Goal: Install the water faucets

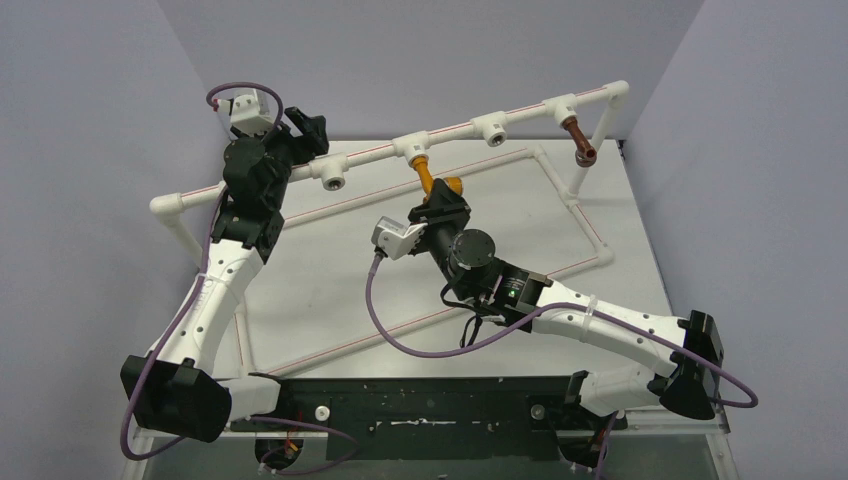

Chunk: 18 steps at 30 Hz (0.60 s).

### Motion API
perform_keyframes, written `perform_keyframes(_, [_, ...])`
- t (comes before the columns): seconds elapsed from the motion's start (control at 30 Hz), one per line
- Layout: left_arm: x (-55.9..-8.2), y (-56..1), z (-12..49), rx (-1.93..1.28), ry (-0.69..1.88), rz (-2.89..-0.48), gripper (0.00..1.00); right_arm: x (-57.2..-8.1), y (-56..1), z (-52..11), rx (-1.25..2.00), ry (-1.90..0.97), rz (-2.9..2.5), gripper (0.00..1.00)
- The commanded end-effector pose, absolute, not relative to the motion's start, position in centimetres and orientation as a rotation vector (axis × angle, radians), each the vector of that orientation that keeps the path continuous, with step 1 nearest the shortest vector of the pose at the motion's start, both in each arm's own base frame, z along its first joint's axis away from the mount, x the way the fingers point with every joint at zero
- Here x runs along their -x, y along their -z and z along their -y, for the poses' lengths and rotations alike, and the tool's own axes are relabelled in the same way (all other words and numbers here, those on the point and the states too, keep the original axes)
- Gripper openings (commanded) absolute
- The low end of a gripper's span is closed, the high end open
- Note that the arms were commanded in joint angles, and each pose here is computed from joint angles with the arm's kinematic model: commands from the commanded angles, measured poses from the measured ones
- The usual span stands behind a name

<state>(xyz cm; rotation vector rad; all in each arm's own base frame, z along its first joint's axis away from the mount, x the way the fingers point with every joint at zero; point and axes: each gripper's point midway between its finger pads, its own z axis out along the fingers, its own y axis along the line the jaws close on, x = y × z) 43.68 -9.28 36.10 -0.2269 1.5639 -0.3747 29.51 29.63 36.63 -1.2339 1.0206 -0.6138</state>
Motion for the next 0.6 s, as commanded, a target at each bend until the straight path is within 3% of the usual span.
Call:
perform_keyframes(0.0, [-34.8,-11.3,12.6,0.013,0.309,-2.449,0.74,-29.1,-40.2,-30.8,0.762,0.108,-1.177,0.0])
perform_keyframes(0.3, [-34.8,-11.4,12.6,0.012,0.312,-2.446,0.74,-29.9,-40.2,-30.0,0.22,-0.449,-1.333,0.0])
perform_keyframes(0.57, [-34.8,-11.6,12.7,0.01,0.319,-2.442,0.74,-30.0,-39.4,-30.6,-0.035,-0.737,-1.387,0.0])
